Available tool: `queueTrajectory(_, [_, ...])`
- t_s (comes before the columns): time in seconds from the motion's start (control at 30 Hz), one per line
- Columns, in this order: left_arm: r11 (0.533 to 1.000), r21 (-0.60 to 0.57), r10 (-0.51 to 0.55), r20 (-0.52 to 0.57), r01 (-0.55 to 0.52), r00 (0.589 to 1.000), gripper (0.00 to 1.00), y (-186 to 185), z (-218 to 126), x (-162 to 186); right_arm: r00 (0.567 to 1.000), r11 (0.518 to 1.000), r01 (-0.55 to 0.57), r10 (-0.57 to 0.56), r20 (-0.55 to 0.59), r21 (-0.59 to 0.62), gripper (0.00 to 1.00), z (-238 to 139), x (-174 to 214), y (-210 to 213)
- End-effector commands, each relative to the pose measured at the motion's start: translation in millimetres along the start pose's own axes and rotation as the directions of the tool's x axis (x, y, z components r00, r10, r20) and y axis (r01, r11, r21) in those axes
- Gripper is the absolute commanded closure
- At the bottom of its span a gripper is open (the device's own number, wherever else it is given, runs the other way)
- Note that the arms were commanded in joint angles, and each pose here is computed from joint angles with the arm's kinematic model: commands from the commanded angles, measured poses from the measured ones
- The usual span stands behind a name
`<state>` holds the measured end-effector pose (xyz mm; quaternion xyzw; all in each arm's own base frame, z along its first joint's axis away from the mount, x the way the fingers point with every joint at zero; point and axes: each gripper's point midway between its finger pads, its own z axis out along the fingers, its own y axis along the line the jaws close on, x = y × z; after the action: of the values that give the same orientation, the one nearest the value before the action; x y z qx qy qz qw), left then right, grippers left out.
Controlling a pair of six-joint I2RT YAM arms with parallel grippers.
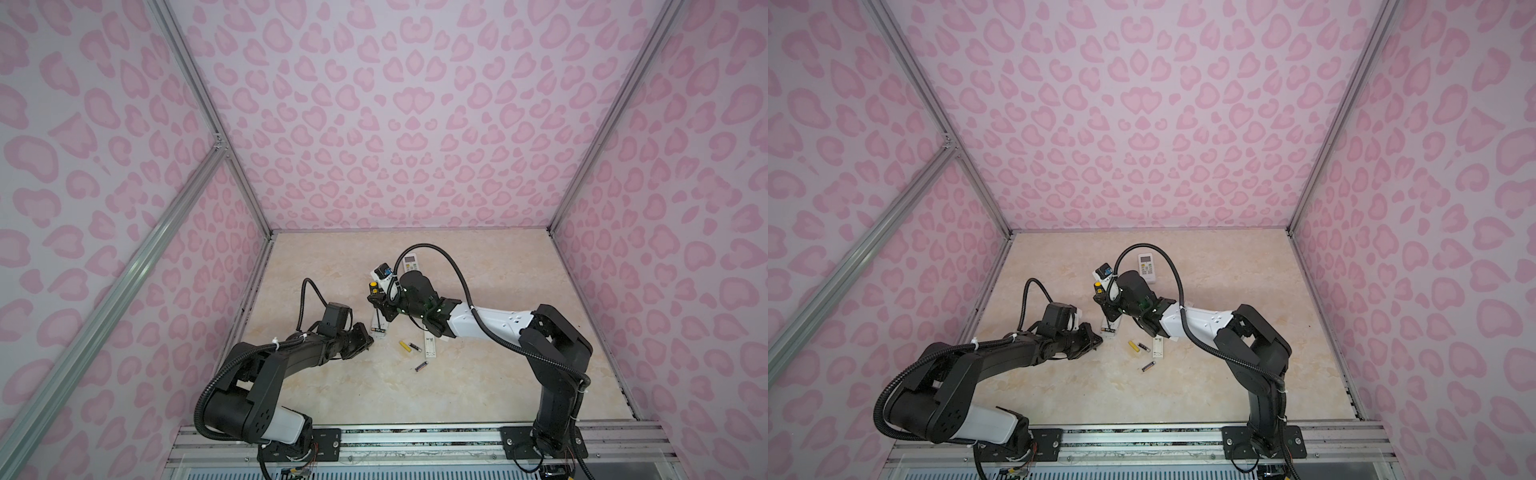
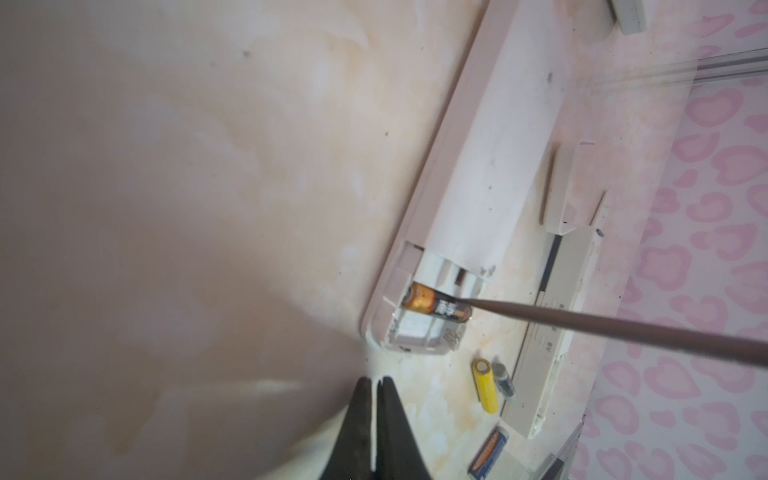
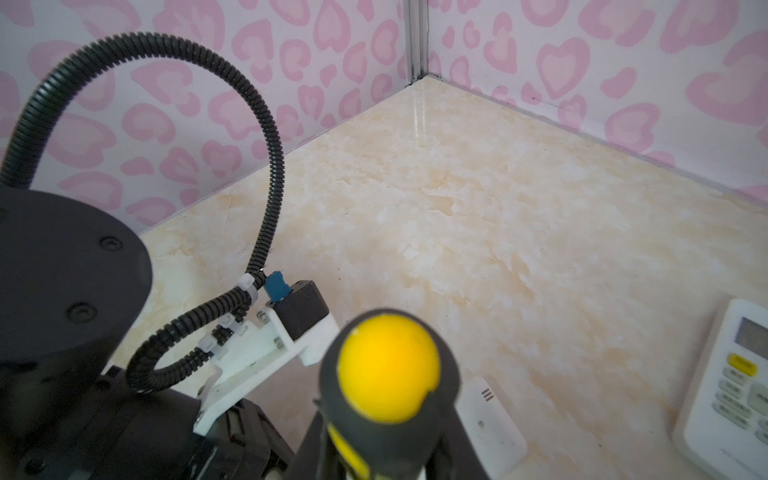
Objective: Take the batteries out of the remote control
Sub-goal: 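Push the screwdriver tip against the black-and-orange battery with the right gripper, then pry the black-and-orange battery up and out of the remote with the screwdriver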
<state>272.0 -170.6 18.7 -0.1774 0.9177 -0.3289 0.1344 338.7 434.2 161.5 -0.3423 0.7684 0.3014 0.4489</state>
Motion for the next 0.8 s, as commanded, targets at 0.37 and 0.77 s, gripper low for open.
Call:
queueTrajectory(0.37, [1.000,0.013,0.016,0.031,-0.016,0.999,0.90,-4,-6,-4,0.999,0.999,0.035,-0.034,0.022,-0.005,1.00,6,-17,12])
queueTrajectory(0.77, [1.000,0.008,0.019,0.026,-0.019,0.999,0.90,-3,-4,-5,0.999,0.999,0.044,-0.043,-0.031,0.006,1.00,21,1,8])
